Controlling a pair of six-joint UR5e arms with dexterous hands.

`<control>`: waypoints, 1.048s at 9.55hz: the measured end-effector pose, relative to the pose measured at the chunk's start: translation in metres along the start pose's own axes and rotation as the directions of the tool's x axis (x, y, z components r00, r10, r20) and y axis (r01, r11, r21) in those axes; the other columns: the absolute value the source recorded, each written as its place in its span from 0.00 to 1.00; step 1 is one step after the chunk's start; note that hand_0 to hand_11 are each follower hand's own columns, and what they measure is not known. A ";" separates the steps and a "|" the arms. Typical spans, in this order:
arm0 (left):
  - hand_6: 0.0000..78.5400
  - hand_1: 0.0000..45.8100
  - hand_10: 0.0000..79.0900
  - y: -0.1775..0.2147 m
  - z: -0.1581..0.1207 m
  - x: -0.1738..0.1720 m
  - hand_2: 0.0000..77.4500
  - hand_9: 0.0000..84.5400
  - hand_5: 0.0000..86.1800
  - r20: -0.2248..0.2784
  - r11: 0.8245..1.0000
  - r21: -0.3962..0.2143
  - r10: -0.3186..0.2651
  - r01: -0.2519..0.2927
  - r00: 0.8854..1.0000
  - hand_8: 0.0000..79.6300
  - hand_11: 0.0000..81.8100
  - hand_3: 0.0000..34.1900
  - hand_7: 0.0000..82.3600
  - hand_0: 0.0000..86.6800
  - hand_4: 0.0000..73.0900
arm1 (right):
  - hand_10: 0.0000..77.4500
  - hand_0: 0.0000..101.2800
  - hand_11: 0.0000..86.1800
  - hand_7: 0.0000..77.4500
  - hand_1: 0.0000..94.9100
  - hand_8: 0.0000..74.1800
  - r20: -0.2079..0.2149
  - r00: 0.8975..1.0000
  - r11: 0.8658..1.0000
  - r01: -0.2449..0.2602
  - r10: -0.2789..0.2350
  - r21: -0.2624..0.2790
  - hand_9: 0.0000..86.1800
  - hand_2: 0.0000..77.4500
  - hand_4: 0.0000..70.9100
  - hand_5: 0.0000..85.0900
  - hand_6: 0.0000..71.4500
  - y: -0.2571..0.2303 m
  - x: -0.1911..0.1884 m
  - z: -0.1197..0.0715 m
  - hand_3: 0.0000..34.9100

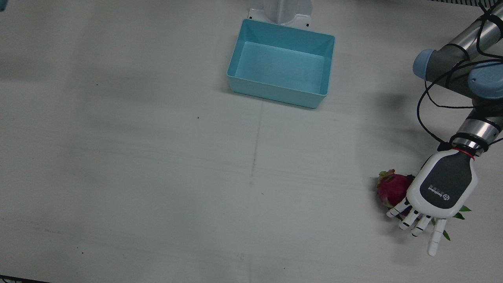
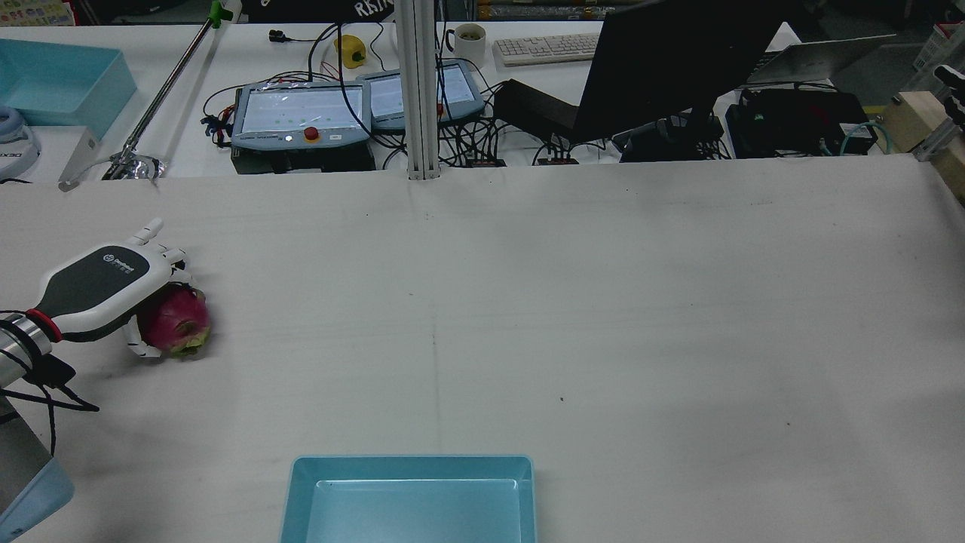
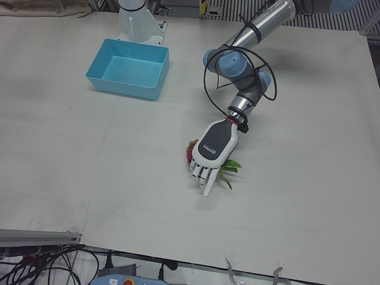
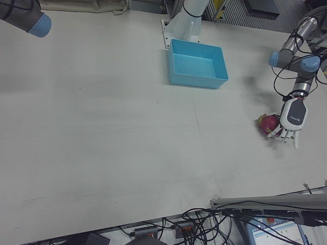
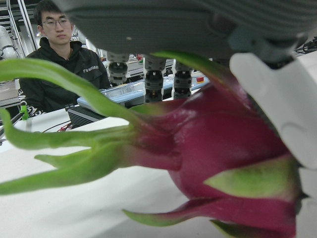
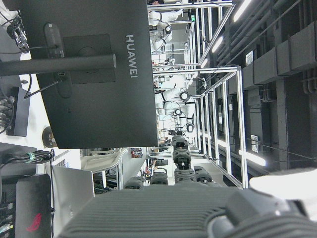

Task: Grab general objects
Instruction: 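Close the left hand's fingers to grasp the dragon fruit, then lift the dragon fruit and carry it toward the blue tray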

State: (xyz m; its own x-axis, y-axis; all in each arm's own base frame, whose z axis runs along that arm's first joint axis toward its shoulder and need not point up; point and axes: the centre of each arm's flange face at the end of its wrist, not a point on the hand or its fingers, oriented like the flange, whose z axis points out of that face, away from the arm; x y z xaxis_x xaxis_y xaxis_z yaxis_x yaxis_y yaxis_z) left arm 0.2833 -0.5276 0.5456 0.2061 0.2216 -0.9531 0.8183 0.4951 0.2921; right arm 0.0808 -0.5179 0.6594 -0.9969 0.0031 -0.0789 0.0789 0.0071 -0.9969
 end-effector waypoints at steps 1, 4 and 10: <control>0.28 0.00 0.25 0.000 0.000 -0.001 0.38 0.34 0.29 0.000 1.000 0.000 -0.001 0.001 1.000 0.31 0.08 0.25 0.62 0.56 0.57 | 0.00 0.00 0.01 0.00 0.07 0.00 0.000 1.000 1.000 0.000 0.000 0.000 0.01 0.02 0.00 0.00 0.00 0.000 0.000 0.000 0.00; 0.40 0.00 0.43 -0.002 0.000 0.004 0.40 0.57 0.36 -0.004 1.000 0.001 -0.010 0.010 1.000 0.41 0.40 0.00 0.77 0.56 0.60 | 0.00 0.00 0.01 0.00 0.07 0.00 0.000 1.000 1.000 0.000 0.000 0.000 0.01 0.02 0.00 0.00 0.00 0.000 0.000 0.000 0.00; 0.45 0.00 0.90 -0.006 0.005 0.040 0.42 0.72 0.39 -0.088 0.979 -0.042 -0.201 0.198 0.976 0.64 0.95 0.00 0.83 0.57 0.61 | 0.00 0.00 0.01 0.00 0.07 0.00 0.000 1.000 1.000 0.000 0.000 0.000 0.01 0.02 0.00 0.00 0.00 0.000 0.000 0.000 0.00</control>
State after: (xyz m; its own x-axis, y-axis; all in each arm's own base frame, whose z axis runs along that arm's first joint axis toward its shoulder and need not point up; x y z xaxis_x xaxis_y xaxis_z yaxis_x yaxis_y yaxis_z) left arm 0.2893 -0.5261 0.5054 -0.0108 0.1902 -0.9817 0.8195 0.5643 0.1003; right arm 0.0808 -0.5178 0.6595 -0.9969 0.0031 -0.0789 0.0789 0.0069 -0.9969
